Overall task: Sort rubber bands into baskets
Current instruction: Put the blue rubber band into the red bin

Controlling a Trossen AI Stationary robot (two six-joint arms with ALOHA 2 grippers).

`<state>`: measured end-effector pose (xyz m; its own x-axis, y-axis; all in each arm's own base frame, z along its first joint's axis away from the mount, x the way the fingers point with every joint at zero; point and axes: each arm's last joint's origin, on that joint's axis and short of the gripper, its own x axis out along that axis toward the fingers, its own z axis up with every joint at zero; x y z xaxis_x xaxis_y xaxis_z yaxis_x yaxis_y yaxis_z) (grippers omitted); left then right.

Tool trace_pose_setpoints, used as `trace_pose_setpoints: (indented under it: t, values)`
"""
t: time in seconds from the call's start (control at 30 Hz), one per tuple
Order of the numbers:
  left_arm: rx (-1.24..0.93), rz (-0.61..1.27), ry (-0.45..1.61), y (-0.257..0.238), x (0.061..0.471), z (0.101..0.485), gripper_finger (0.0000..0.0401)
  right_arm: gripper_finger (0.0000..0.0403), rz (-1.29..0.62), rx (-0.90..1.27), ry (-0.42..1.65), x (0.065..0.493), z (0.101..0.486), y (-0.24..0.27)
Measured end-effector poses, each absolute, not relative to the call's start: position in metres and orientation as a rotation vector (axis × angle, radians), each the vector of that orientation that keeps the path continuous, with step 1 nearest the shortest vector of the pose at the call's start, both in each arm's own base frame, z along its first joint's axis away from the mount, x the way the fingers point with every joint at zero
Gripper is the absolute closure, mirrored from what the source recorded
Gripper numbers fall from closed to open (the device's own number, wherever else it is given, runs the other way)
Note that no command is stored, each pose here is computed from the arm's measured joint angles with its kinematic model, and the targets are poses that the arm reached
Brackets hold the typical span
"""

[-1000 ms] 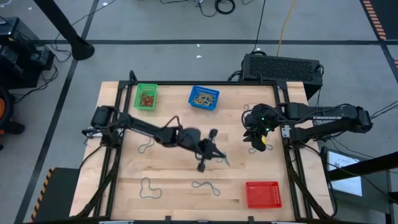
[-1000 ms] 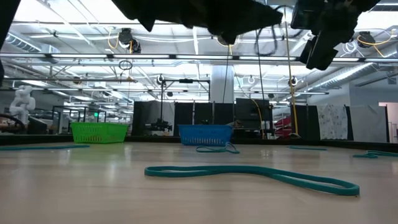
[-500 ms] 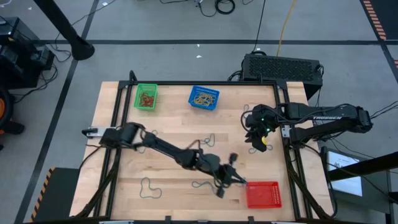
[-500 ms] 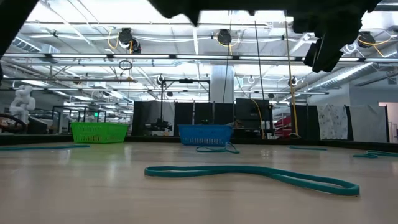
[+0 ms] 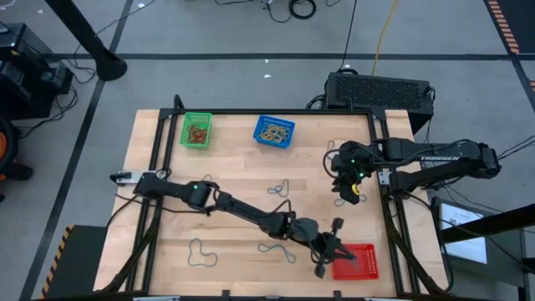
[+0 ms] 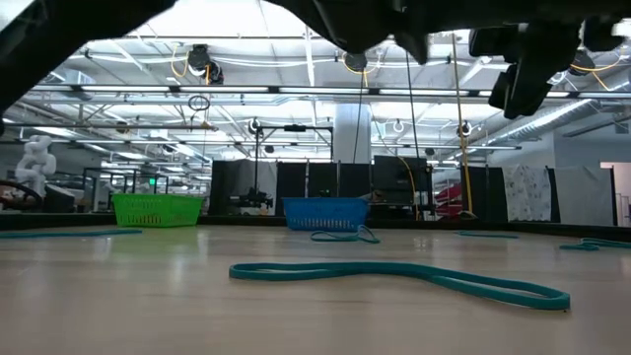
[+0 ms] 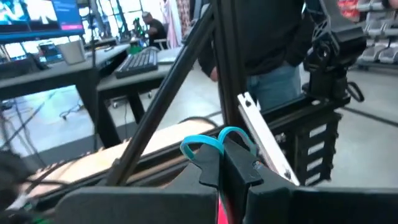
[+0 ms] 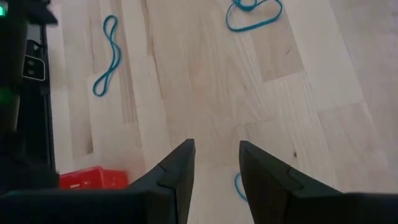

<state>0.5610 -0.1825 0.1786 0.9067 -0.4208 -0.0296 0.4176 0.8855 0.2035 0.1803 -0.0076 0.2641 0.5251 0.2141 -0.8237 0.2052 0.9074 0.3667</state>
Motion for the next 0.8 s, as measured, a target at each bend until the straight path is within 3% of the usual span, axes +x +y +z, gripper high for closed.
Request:
trace_pose_setpoints:
  t: [0.3, 0.53, 0.8]
  values:
    - [0.084, -0.508, -0.006, -0.195, 0.579, 0.151, 0.0400, 0.0285, 0.005, 0.454, 1.032, 0.180, 0.264, -0.008]
    - [0.088, -0.451, 0.058, -0.189, 0.581, 0.144, 0.0399, 0.0285, 0.005, 0.454, 1.031, 0.180, 0.264, -0.008]
    - [0.095, -0.421, 0.103, -0.188, 0.581, 0.141, 0.0369, 0.0285, 0.005, 0.454, 1.031, 0.180, 0.264, -0.008]
